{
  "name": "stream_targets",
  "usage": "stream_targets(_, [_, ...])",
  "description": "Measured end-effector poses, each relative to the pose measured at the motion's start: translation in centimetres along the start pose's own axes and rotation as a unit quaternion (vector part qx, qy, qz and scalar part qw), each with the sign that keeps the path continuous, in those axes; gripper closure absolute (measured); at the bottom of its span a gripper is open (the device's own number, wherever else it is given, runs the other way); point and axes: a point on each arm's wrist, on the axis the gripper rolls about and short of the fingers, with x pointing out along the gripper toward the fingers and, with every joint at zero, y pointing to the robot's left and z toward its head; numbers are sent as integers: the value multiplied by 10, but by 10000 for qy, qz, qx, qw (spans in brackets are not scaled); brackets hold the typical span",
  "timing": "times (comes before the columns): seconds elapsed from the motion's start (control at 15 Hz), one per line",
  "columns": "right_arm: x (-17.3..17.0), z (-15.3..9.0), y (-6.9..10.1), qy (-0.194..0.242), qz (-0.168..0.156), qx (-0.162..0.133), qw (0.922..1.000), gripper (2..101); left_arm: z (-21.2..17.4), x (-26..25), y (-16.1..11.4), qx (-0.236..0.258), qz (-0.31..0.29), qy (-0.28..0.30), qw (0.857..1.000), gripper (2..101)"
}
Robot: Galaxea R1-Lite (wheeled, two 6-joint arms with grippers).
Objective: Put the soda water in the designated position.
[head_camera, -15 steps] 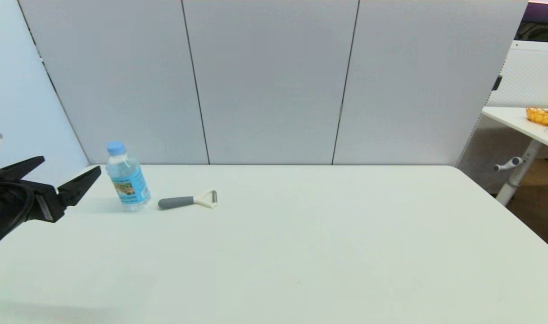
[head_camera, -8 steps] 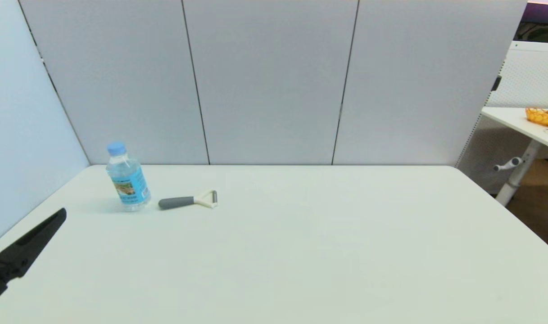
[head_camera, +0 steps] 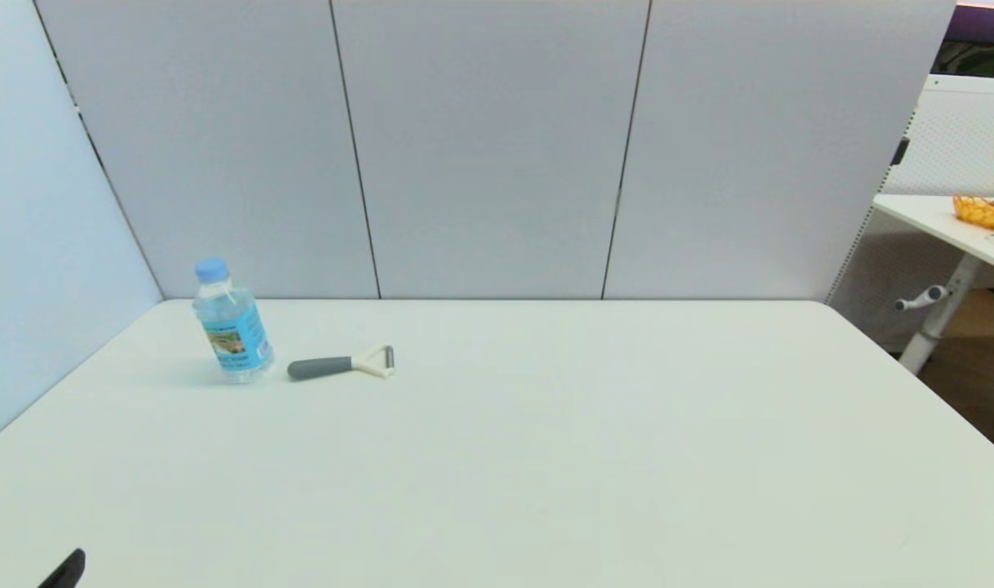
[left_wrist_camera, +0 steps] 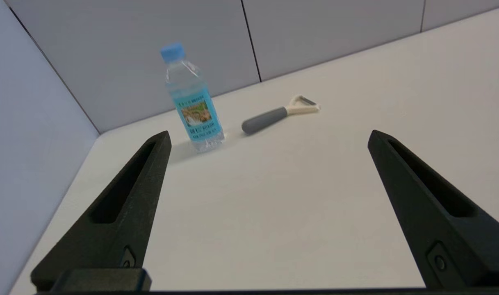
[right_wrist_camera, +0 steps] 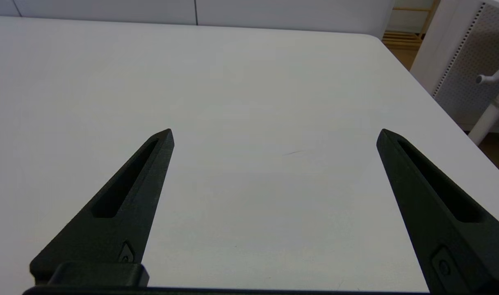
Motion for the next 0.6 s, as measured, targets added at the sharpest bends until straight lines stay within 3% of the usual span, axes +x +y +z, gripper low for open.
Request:
stream_targets(0.4, [0, 0, 0, -2, 0, 0, 10000, 43, -35, -23, -13, -69, 218, -32, 9997, 55])
stream_targets(0.6, [0, 0, 0, -2, 3, -2, 10000, 43, -53, -31, -18, -190, 618, 297, 9975, 54])
